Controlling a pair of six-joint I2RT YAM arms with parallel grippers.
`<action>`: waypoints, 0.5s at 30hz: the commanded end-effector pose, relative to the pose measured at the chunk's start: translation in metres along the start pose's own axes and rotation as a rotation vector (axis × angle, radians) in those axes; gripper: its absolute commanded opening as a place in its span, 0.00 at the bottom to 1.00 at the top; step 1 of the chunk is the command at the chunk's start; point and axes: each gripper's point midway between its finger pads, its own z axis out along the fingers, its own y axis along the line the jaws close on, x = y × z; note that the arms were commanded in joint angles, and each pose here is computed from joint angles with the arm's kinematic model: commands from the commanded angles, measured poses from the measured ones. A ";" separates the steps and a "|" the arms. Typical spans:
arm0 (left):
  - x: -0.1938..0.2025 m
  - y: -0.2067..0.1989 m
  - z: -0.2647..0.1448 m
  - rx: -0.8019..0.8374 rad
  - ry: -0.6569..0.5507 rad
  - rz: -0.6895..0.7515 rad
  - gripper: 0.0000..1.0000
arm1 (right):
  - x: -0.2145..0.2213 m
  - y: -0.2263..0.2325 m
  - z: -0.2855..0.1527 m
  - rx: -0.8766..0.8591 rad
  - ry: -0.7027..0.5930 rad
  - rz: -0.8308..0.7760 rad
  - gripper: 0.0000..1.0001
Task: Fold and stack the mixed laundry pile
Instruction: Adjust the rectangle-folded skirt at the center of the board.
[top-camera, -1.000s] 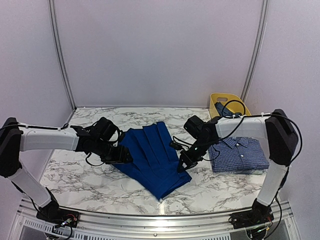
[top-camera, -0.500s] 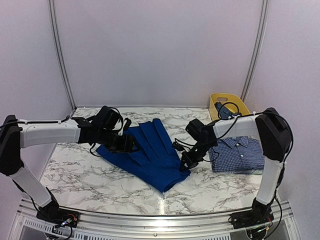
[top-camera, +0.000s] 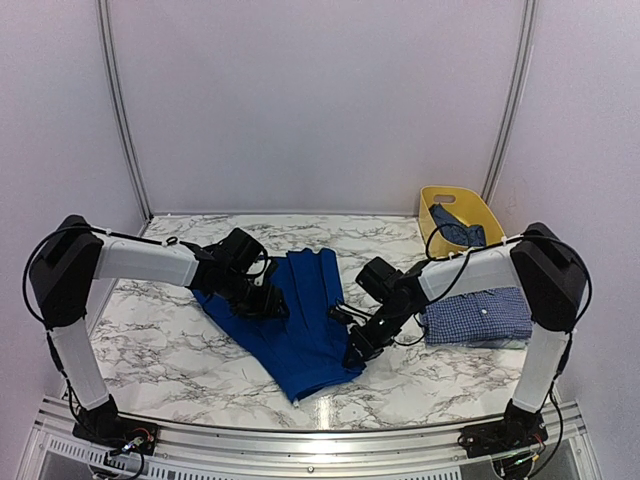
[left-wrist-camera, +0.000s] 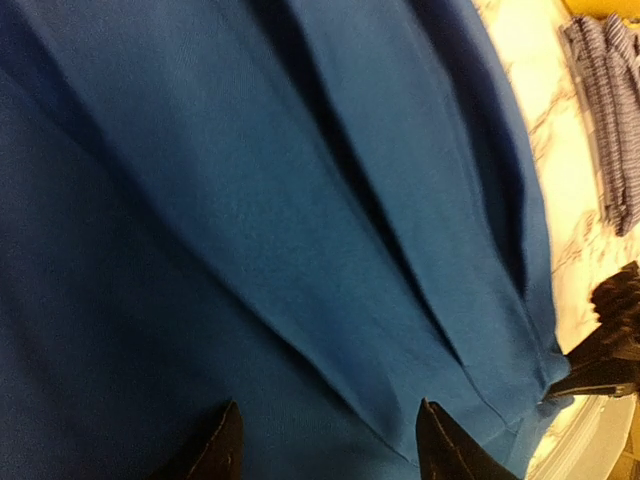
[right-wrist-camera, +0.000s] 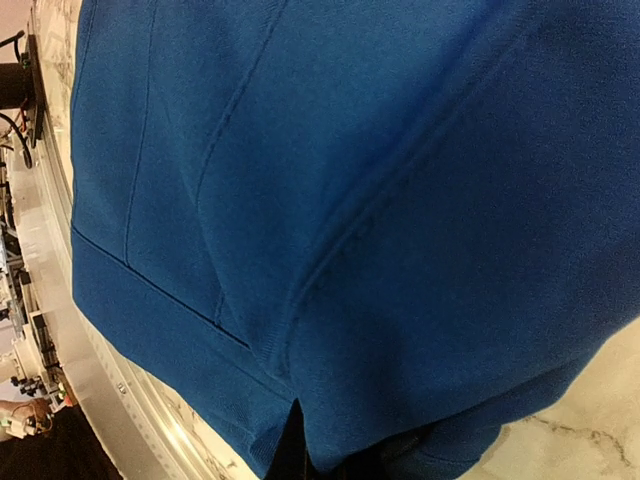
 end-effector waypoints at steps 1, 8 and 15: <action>0.021 0.005 0.020 0.018 0.072 0.013 0.60 | 0.012 -0.001 -0.002 0.048 0.050 0.047 0.00; 0.054 0.030 0.036 -0.031 0.160 0.010 0.54 | -0.019 0.013 -0.024 0.075 0.007 -0.002 0.05; 0.058 0.034 0.039 -0.041 0.175 0.026 0.52 | -0.028 0.011 -0.024 0.089 0.017 -0.003 0.01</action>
